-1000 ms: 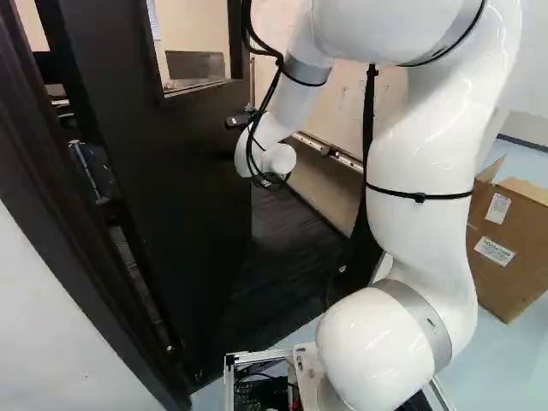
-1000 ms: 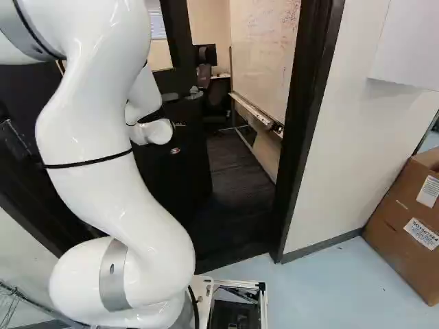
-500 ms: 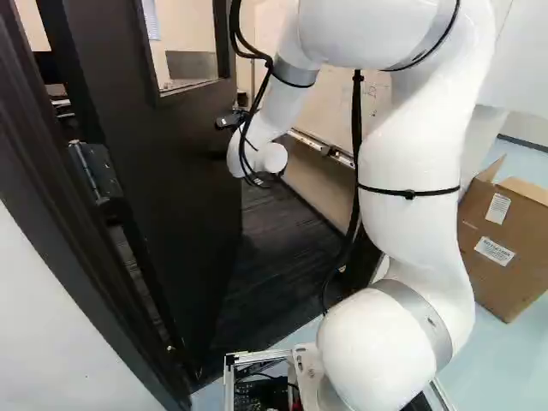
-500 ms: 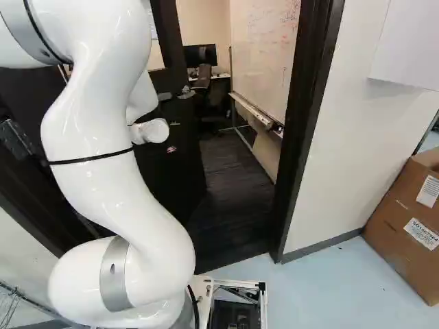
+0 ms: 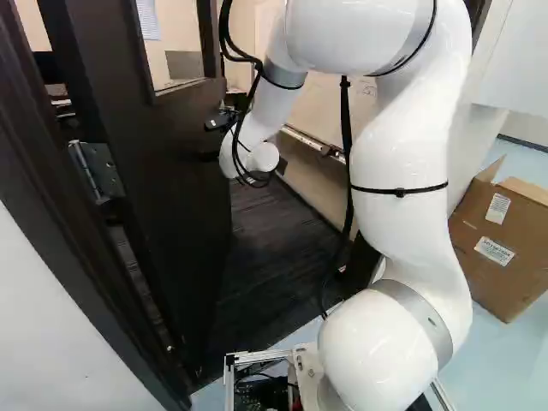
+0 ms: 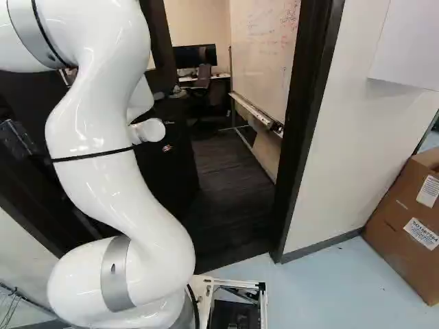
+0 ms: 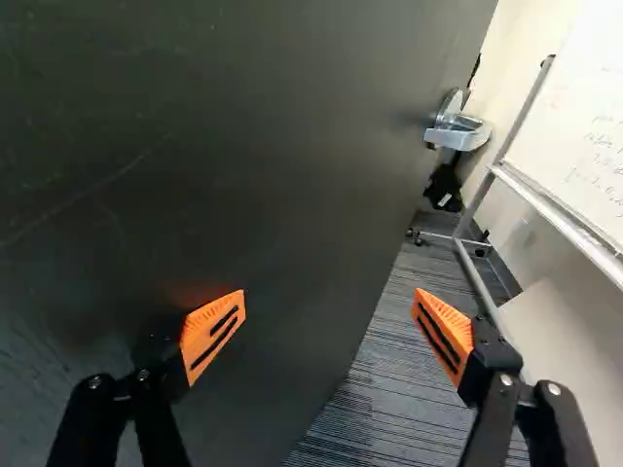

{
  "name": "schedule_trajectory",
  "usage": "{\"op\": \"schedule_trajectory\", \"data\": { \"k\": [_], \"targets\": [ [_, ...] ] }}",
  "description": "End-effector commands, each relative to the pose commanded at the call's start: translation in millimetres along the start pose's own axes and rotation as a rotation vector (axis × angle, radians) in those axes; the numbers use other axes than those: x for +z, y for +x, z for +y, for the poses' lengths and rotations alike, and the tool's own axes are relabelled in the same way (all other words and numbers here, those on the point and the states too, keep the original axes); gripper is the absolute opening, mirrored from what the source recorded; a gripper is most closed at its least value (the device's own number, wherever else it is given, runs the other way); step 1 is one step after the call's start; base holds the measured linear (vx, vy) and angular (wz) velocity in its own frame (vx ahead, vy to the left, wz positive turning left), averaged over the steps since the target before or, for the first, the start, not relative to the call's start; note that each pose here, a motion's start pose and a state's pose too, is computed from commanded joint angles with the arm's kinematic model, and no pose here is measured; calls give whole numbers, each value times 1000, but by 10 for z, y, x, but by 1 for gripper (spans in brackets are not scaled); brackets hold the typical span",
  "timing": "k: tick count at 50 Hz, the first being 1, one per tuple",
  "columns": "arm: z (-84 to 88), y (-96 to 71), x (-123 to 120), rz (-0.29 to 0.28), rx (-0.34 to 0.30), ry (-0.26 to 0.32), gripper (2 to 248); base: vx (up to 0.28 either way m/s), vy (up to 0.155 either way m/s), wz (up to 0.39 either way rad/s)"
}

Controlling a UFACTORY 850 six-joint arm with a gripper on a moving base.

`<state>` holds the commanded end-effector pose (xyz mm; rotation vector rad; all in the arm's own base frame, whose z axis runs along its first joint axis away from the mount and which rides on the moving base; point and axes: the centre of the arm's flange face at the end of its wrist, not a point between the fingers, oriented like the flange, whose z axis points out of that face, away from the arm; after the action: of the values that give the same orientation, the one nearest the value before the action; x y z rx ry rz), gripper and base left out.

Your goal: Open the door and move inside

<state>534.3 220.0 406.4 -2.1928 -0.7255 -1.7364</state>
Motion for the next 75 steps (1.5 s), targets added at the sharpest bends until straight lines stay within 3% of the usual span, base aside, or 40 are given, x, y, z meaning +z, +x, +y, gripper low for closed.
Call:
{"op": "schedule_trajectory", "data": {
  "k": [75],
  "targets": [
    [-804, 93, 518, 0, -226, 286, 247, 0, 0, 0]
  ]
}}
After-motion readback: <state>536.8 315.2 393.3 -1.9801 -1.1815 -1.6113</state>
